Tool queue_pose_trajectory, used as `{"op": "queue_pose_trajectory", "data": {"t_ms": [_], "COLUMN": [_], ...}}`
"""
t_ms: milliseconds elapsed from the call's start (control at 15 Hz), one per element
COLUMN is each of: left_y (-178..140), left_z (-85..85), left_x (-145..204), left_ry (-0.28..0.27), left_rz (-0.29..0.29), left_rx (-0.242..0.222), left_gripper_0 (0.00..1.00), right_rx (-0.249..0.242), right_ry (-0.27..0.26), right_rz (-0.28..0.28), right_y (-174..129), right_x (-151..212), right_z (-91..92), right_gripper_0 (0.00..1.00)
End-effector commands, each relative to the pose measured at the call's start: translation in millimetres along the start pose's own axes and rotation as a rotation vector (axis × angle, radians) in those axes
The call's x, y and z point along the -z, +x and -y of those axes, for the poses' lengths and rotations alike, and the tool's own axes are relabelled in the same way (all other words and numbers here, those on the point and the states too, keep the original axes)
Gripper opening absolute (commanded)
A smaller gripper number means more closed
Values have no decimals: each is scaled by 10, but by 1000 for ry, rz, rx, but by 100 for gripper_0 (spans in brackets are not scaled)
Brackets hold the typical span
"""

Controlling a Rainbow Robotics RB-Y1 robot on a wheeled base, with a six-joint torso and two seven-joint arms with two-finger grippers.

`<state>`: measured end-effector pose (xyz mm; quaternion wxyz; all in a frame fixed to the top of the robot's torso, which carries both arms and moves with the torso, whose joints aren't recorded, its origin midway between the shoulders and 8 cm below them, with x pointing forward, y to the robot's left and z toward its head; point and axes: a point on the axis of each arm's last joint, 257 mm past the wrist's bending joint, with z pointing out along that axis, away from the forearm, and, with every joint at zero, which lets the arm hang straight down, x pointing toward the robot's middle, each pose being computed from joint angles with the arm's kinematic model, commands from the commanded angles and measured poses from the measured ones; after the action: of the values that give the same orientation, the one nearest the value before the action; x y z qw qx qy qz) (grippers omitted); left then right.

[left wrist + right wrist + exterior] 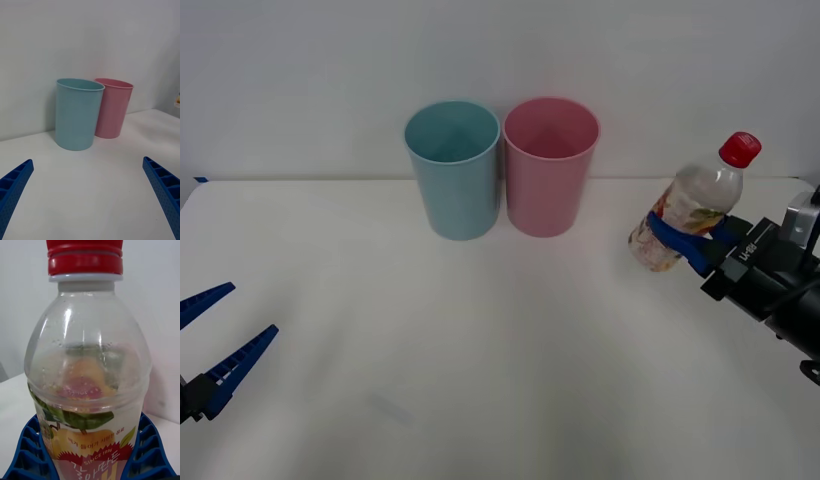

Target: Grasp the object on the table and drop it into the matching bin: aluminum can to the light blue bin, PET bottle to the pink bin.

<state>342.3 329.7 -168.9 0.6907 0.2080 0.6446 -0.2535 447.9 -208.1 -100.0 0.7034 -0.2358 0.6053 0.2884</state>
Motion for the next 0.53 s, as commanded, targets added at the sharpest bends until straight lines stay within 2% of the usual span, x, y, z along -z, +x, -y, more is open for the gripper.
{"op": "queue_pose_trajectory", "data": {"t_ms": [67,267,333,533], "left_y": [0,0,0,0], "left_z": [0,0,0,0], "left_x": [0,0,0,0], "left_ry": [0,0,0,0], "left_rz": [0,0,0,0], "left_rx": [0,0,0,0], "left_gripper_0": [100,100,100,100], "right_rx": [-16,-1,-9,18], "right_ry": [-35,-65,-76,-104], "right_rz": [10,6,9,-3], "right_y": [-266,-464,-545,-632], "right_x": [-256,-518,-643,-1001], "right_z": [-28,-48,-49,28], "right_gripper_0": [0,0,0,0]}}
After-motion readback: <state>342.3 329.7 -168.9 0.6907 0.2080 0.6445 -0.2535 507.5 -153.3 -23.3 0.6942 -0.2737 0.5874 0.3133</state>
